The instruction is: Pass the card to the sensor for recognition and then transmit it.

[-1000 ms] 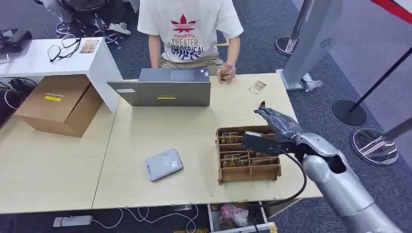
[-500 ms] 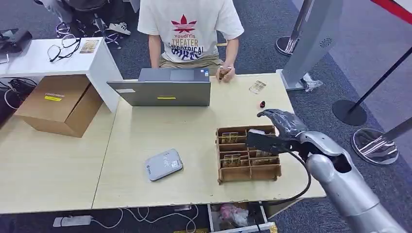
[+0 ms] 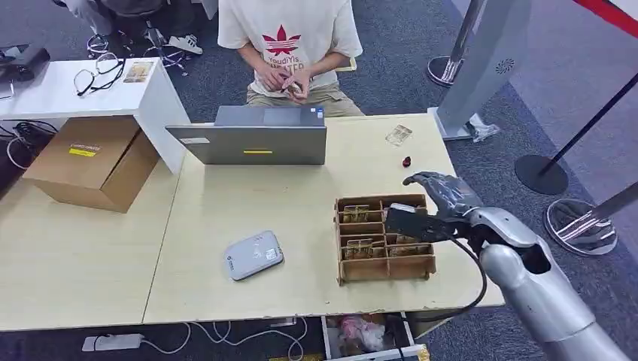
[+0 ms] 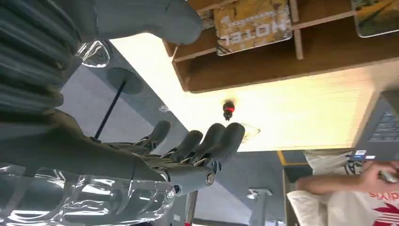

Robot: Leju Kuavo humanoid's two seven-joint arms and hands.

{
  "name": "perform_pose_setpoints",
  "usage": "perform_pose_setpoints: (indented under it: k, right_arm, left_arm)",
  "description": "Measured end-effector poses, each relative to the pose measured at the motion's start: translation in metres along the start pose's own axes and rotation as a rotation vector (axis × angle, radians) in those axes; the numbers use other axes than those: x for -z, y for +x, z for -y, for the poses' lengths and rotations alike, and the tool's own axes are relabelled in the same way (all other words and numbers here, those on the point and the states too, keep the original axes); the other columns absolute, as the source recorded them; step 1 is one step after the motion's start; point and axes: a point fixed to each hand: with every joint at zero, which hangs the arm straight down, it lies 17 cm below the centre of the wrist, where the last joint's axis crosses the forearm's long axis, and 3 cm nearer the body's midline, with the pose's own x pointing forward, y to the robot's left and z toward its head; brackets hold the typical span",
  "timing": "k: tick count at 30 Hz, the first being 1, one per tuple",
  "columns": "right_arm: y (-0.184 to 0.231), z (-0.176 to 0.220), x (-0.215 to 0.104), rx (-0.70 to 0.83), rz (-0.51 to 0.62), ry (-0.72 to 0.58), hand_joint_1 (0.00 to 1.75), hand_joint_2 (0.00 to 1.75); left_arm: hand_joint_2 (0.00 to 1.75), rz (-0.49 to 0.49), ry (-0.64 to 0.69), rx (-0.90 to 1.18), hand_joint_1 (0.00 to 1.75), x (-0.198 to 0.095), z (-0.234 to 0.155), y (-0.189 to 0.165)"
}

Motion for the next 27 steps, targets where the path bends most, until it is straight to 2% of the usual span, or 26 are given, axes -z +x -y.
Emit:
perform_pose_setpoints:
  k: [1,2,3,4,5,6,7,8,9,12,17,19,21,22,23,24,25,26,27]
  right_arm:
    - [-0.002,-0.001,-0.002,-0.001,-0.004,0.002,0.63,1.75]
    - [-0.003,-0.002,-0.004,-0.002,-0.007,0.004,0.68,1.75]
    - [-0.005,-0.004,-0.006,-0.003,-0.009,0.007,0.66,1.75]
    - [-0.005,-0.007,-0.008,-0.003,-0.01,0.01,0.56,1.75]
    - [-0.006,-0.009,-0.011,-0.004,-0.011,0.014,0.63,1.75]
    - [-0.007,-0.011,-0.013,-0.003,-0.015,0.016,0.63,1.75]
    - [-0.008,-0.013,-0.015,-0.001,-0.019,0.018,0.54,1.75]
    - [-0.009,-0.016,-0.018,0.001,-0.023,0.021,0.63,1.75]
    - [-0.01,-0.016,-0.02,0.002,-0.025,0.019,0.63,1.75]
    - [-0.01,-0.023,-0.026,0.004,-0.029,0.025,0.49,1.75]
    - [-0.008,-0.031,-0.032,0.005,-0.035,0.034,0.56,1.75]
    - [-0.007,-0.032,-0.033,0.0,-0.032,0.035,0.8,1.75]
    - [-0.006,-0.032,-0.033,-0.004,-0.029,0.036,0.54,1.75]
    - [-0.005,-0.033,-0.032,-0.004,-0.025,0.038,0.77,1.75]
    - [-0.003,-0.033,-0.032,-0.005,-0.016,0.039,1.26,1.75]
    - [-0.001,-0.032,-0.031,-0.007,-0.009,0.039,1.1,1.75]
    - [0.001,-0.031,-0.03,-0.009,-0.003,0.038,0.7,1.75]
    - [0.002,-0.029,-0.029,-0.01,0.002,0.036,0.7,1.75]
    - [0.005,-0.028,-0.028,-0.012,0.011,0.034,0.47,1.75]
  left_arm:
    - [0.0,0.001,0.0,0.0,0.0,0.0,0.0,0.0]
    - [0.0,0.002,0.0,0.001,0.0,0.0,0.0,0.0]
    - [0.0,0.002,-0.001,0.001,0.0,0.0,0.0,0.0]
    - [0.0,0.002,-0.001,0.002,0.0,0.0,0.0,0.0]
    - [0.0,0.002,-0.001,0.003,0.0,0.0,0.0,0.0]
    - [0.0,0.002,-0.001,0.003,0.0,0.0,0.0,0.0]
    - [0.0,0.002,-0.002,0.003,0.0,0.0,0.0,0.0]
    - [0.0,0.003,-0.002,0.003,0.0,0.0,0.0,0.0]
    - [0.0,0.002,-0.002,0.005,0.0,0.0,0.0,0.0]
    - [0.0,0.003,-0.002,0.009,0.0,0.0,0.0,0.0]
    - [0.0,0.003,-0.004,0.006,0.0,0.0,0.001,0.0]
    - [0.0,0.002,-0.003,0.001,0.0,0.0,0.0,0.0]
    - [0.0,0.002,-0.003,-0.002,0.0,0.0,0.0,0.0]
    - [0.0,0.003,-0.003,-0.003,0.0,0.0,0.001,0.0]
    - [0.0,0.004,-0.003,-0.003,0.0,0.0,0.0,0.0]
    - [0.0,0.004,-0.003,-0.006,0.0,0.0,0.0,0.001]
    - [0.0,0.004,-0.002,-0.008,0.0,0.0,0.0,0.001]
    - [0.0,0.004,-0.002,-0.008,0.0,0.0,0.0,0.001]
    - [0.0,0.005,-0.002,-0.009,0.0,0.0,0.0,0.001]
